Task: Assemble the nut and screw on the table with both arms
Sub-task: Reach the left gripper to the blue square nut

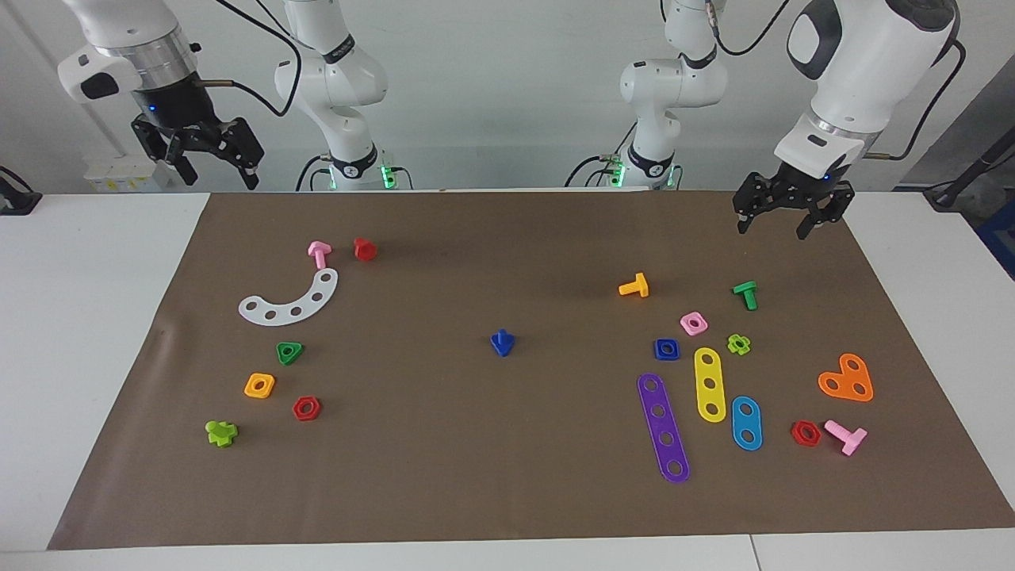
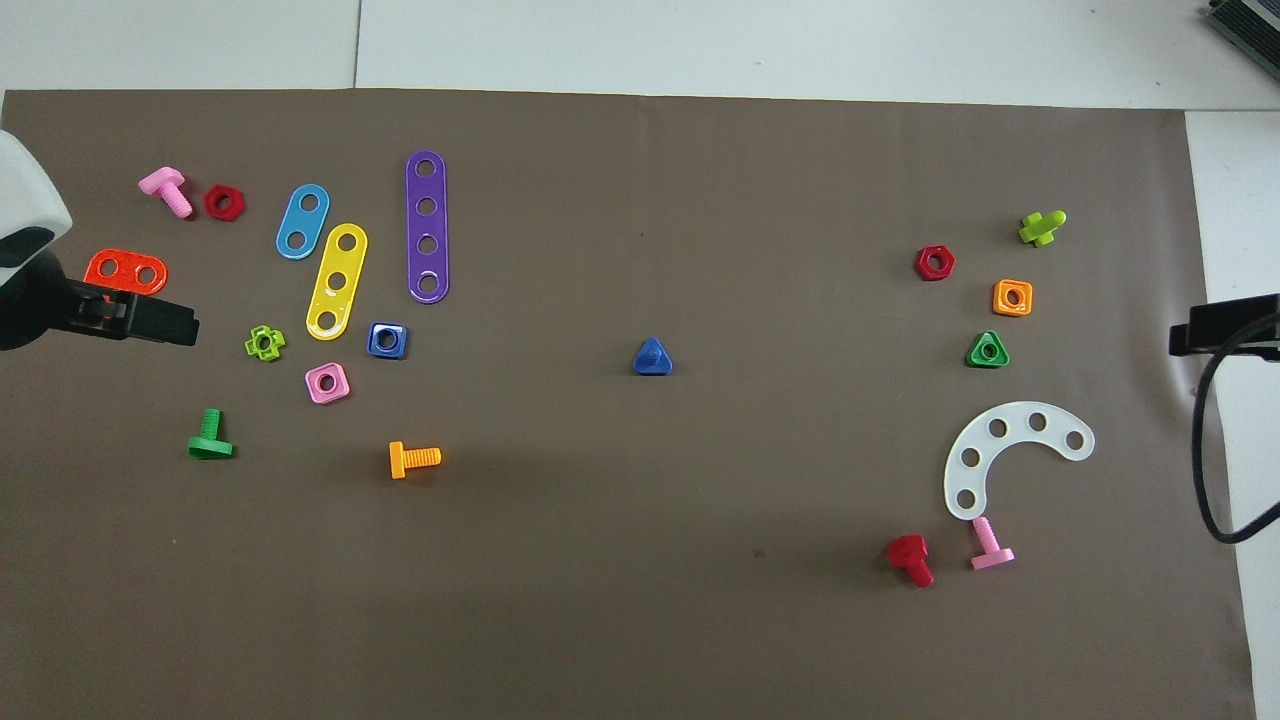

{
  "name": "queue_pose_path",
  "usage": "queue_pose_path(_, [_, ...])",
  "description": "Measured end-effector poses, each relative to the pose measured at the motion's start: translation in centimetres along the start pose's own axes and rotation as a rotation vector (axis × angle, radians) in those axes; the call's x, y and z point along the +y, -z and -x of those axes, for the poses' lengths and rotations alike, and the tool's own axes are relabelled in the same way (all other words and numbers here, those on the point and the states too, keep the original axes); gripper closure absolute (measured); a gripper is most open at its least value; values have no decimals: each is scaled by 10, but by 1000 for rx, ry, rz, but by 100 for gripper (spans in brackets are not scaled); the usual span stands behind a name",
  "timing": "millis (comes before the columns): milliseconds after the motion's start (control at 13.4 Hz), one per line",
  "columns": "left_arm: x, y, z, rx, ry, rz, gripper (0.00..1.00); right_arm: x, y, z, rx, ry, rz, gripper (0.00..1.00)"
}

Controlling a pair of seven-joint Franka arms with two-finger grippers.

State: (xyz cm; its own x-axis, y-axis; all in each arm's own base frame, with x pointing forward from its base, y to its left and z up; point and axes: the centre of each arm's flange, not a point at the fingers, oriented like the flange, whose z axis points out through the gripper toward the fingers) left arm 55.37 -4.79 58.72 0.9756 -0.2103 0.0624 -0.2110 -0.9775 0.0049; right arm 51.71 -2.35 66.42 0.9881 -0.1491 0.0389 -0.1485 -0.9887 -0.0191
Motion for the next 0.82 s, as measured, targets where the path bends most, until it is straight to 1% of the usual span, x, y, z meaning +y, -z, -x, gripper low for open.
queue_pose_path(150, [3, -31, -6, 5, -6, -1, 0, -3, -6, 0, -23, 5, 4, 0])
queue_pose_path(374, [25, -86, -25, -5, -11, 3, 0, -1, -10, -2, -32, 5, 21, 0])
queue_pose_path(523, [45, -125, -37, 13, -13, 4, 0, -2, -15, -5, -39, 8, 36, 0])
queue_pose_path(598, [52, -144, -39, 25, -15, 5, 0, -4, -19, -6, -42, 10, 37, 0])
queue_pose_path(822, [71, -195, -43, 20, -6, 7, 1, -7, -24, -9, -48, 16, 38, 0])
